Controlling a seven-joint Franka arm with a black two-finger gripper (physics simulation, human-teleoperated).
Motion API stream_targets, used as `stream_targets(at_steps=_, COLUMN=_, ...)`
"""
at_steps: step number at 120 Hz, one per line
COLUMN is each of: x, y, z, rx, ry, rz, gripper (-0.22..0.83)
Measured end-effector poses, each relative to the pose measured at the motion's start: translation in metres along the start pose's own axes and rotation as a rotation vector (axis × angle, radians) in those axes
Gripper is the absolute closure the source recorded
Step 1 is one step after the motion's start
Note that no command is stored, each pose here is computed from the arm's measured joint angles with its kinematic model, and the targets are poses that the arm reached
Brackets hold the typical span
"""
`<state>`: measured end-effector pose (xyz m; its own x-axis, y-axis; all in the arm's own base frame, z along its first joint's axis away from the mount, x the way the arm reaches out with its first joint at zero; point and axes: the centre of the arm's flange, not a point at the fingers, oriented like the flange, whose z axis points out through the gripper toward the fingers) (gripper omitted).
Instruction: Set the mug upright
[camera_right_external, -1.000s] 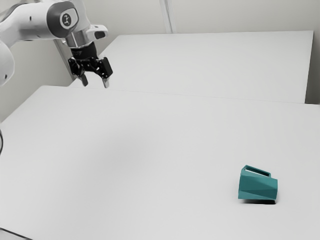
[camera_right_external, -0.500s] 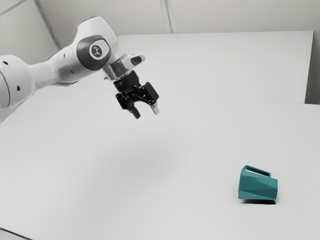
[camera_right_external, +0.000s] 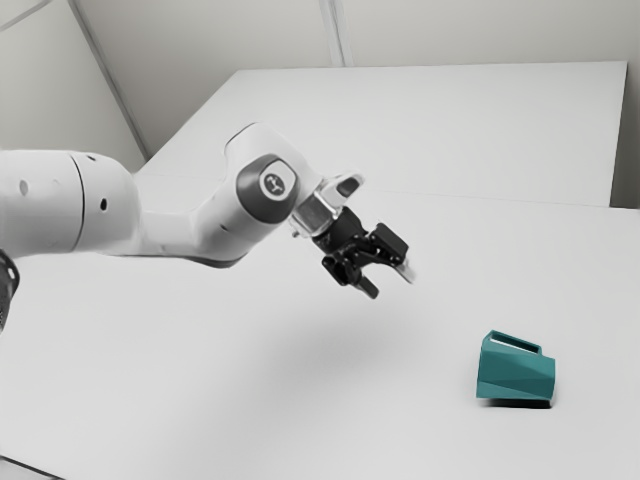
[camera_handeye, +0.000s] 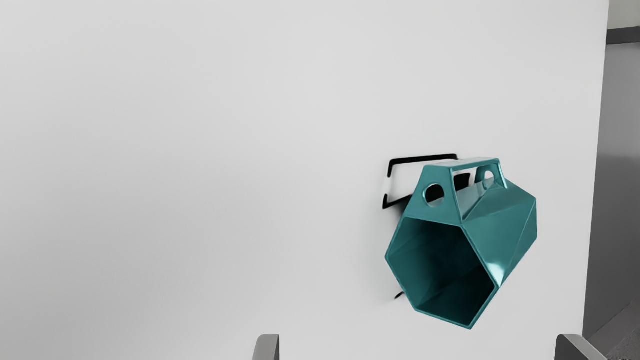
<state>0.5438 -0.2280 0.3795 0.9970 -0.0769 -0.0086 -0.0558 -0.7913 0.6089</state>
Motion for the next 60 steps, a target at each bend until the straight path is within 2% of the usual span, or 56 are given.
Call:
stream_targets(at_steps=17, x=-0.008, y=0.015, z=0.034, rx=-0.046, ry=-0.017, rz=0.029, gripper=0.00)
stream_targets(at_steps=41, x=-0.041, y=0.046, z=0.075, rx=-0.130, ry=-0.042, rz=0.034, gripper=0.00)
stream_targets(at_steps=60, x=-0.043, y=0.047, z=0.092, rx=-0.179, ry=-0.023, rz=0.002, gripper=0.00)
